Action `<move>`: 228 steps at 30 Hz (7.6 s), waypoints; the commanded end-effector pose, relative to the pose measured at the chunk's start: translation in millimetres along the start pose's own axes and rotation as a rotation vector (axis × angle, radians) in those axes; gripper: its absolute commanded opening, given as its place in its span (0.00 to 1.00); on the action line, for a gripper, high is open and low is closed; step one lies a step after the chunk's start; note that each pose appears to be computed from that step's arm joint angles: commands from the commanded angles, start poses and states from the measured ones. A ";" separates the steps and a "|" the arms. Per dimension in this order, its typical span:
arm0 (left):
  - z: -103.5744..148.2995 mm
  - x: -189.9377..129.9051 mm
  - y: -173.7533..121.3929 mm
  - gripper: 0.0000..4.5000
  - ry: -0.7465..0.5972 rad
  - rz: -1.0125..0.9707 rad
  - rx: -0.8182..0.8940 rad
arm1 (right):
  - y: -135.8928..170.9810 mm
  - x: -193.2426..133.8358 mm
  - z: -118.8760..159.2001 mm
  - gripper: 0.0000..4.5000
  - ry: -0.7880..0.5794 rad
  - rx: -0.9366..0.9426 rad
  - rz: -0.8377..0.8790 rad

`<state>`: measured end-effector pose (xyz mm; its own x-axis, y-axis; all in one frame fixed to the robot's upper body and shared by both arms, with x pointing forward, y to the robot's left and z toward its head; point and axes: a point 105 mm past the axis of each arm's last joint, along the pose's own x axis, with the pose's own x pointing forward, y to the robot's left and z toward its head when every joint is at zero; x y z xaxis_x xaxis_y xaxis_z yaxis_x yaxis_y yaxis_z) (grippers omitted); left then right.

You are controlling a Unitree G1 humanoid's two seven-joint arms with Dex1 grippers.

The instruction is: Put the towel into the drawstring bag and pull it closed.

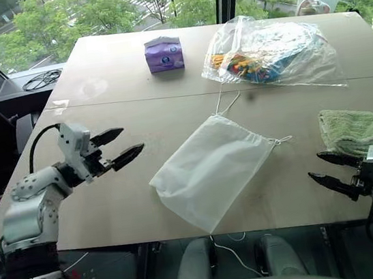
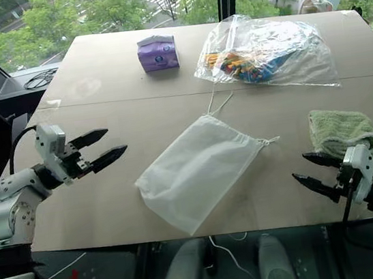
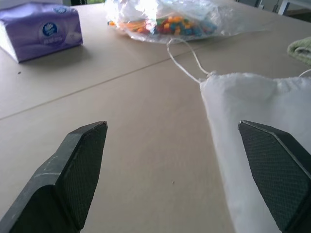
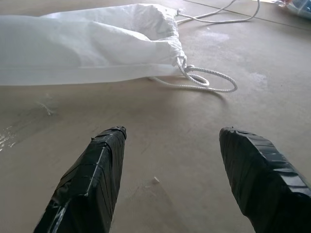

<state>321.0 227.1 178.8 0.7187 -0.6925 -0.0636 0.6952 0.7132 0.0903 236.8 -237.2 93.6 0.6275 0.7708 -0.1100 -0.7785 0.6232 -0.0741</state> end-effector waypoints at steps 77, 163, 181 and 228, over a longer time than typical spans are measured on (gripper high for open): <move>-71.3 61.8 -149.3 0.99 0.804 -0.231 0.329 | -17.0 -7.5 9.8 0.73 -0.054 0.001 -0.010; -17.4 181.5 -54.0 0.94 0.227 0.635 0.332 | -23.6 5.8 31.5 0.73 -0.108 -0.050 -0.013; -16.8 152.7 -49.6 0.01 0.191 0.637 0.402 | -24.0 11.3 29.8 0.73 -0.111 -0.042 -0.001; -103.7 148.6 -34.4 0.02 0.400 0.830 -0.149 | -27.7 7.5 30.8 0.73 -0.115 -0.051 -0.013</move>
<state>415.1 96.7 101.8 0.9692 0.0685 -0.2365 -0.0374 0.9903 0.1335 261.4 -238.6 109.7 0.6251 0.7800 -0.0296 -0.7795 0.6218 -0.0765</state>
